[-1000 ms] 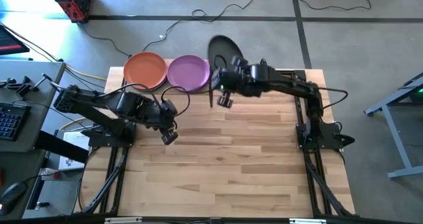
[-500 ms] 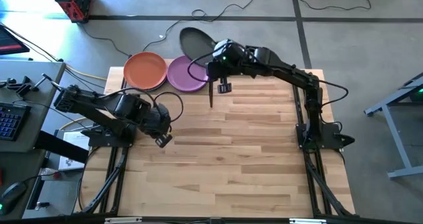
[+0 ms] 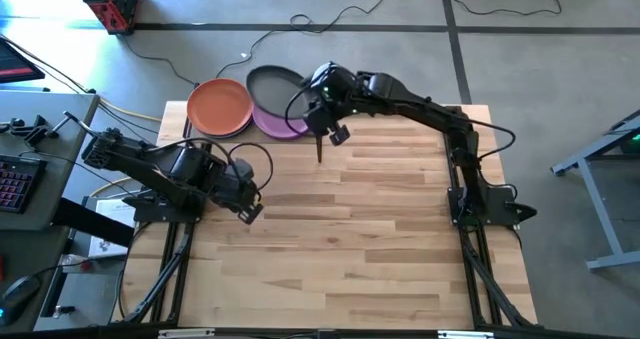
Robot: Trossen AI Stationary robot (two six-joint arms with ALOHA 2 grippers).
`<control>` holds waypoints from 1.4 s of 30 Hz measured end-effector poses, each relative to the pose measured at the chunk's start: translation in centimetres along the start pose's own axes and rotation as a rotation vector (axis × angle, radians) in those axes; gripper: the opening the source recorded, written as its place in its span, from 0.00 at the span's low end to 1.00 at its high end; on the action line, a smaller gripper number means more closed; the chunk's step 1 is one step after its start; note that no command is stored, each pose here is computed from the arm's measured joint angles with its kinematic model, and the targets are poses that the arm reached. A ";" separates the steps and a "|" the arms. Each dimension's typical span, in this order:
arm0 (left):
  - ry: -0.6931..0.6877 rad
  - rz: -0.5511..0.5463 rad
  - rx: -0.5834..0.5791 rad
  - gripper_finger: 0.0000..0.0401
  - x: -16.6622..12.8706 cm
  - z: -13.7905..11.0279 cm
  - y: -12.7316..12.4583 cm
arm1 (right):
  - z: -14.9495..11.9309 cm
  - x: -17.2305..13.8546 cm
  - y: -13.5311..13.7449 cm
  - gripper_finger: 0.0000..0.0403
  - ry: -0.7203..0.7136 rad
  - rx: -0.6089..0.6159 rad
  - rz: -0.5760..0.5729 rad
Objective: Place and stack plates onto a shelf
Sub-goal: Stack the black plate on top of the purple plate on the shelf
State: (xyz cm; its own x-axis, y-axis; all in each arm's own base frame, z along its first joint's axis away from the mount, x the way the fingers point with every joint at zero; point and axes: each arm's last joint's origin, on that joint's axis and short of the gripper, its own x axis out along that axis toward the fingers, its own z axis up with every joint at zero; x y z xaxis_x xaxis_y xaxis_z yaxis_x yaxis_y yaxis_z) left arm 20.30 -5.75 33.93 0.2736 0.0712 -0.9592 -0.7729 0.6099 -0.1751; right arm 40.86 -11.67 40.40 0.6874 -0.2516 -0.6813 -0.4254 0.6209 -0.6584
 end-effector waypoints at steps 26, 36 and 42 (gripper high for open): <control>-0.028 -0.017 0.021 0.00 0.0 0.2 -0.2 | -2.6 6.7 1.4 0.00 0.150 0.004 0.164; -0.028 -0.017 0.066 0.00 0.0 0.2 -0.2 | -2.9 7.5 1.4 0.00 0.172 0.030 0.153; -0.028 -0.016 0.094 0.00 0.0 0.2 -0.2 | -2.5 7.4 1.6 0.00 0.186 0.019 0.146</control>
State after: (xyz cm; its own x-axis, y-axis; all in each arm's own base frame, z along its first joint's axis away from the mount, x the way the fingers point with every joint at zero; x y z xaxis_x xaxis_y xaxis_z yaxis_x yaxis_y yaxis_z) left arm 20.55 -5.74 34.02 0.3024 0.0825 -0.9496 -0.7119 0.6821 -0.1674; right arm 43.82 -14.43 33.48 0.4988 -0.2892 -0.8171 -0.4999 0.6741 -0.5438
